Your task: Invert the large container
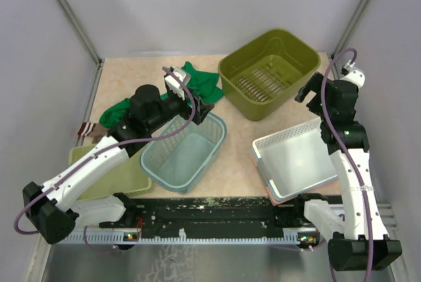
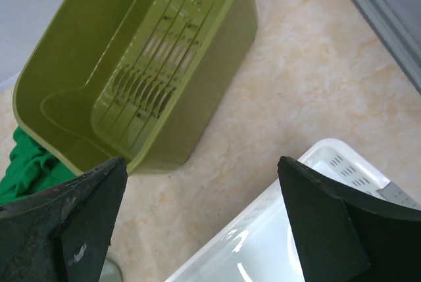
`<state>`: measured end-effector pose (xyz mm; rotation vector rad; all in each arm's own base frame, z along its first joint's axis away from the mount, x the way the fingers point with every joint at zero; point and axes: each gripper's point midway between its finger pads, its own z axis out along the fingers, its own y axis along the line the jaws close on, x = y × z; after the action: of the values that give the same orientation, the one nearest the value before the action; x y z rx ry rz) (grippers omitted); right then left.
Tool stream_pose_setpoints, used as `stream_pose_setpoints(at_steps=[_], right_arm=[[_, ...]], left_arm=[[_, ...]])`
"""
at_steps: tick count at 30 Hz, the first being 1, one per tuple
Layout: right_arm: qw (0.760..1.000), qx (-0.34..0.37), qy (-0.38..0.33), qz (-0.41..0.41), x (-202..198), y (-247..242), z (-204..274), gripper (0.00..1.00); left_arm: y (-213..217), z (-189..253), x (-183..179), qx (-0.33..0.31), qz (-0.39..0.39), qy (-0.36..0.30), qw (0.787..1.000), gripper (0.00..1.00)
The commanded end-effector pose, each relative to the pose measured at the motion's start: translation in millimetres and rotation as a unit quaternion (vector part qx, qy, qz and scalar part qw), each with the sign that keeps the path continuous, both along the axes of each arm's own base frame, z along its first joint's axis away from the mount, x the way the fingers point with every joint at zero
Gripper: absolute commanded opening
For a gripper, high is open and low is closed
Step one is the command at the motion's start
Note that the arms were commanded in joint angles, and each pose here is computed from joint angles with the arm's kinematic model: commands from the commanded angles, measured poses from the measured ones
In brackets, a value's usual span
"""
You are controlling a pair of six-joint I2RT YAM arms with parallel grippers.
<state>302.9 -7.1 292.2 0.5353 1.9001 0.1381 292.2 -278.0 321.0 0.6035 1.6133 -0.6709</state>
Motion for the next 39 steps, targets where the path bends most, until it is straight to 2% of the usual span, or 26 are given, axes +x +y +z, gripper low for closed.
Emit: stream_pose_setpoints(at_steps=[1, 7, 12, 17, 19, 22, 24, 29, 35, 39], right_arm=[[0.998, -0.012, -0.045, -0.044, 10.2, -16.1, 22.4, 0.97], [0.997, -0.008, -0.068, -0.046, 8.9, -16.0, 22.1, 0.98], [0.995, -0.012, -0.099, -0.008, 5.3, -5.2, 21.4, 0.98], [0.993, -0.003, -0.118, -0.029, 3.1, -10.5, 20.7, 0.98], [0.992, -0.018, -0.106, -0.058, 1.8, -21.8, 22.4, 0.98], [0.994, -0.052, -0.079, -0.055, 7.1, -26.9, 30.5, 0.98], [0.996, -0.041, -0.062, -0.057, 16.1, -25.4, 35.5, 0.99], [0.999, 0.040, -0.013, 0.017, 55.8, 22.2, 21.1, 0.99], [0.993, -0.027, 0.051, 0.104, 95.7, 117.6, -10.5, 0.98], [0.986, -0.038, 0.118, 0.116, 114.1, 145.3, -50.3, 0.99]], left_arm=[[-0.5, 0.2, 3.5, -0.005, 0.006, -0.007, 1.000, 1.00], [6.9, -4.3, 8.7, -0.004, 0.033, -0.003, 0.999, 1.00], [8.7, -15.7, 14.5, 0.012, 0.049, 0.018, 0.999, 1.00], [12.6, -24.4, 17.4, 0.019, 0.068, 0.042, 0.997, 1.00], [21.1, -35.5, 23.0, 0.065, 0.091, 0.064, 0.992, 0.99], [49.9, -48.6, 34.3, 0.136, 0.161, 0.090, 0.973, 1.00], [57.8, -52.4, 34.5, 0.155, 0.169, 0.086, 0.970, 1.00], [60.8, -41.6, 34.6, 0.099, 0.180, 0.074, 0.976, 1.00], [69.6, -38.5, 37.9, 0.083, 0.202, 0.079, 0.973, 1.00], [63.0, -45.3, 32.9, 0.080, 0.180, 0.092, 0.976, 1.00]])
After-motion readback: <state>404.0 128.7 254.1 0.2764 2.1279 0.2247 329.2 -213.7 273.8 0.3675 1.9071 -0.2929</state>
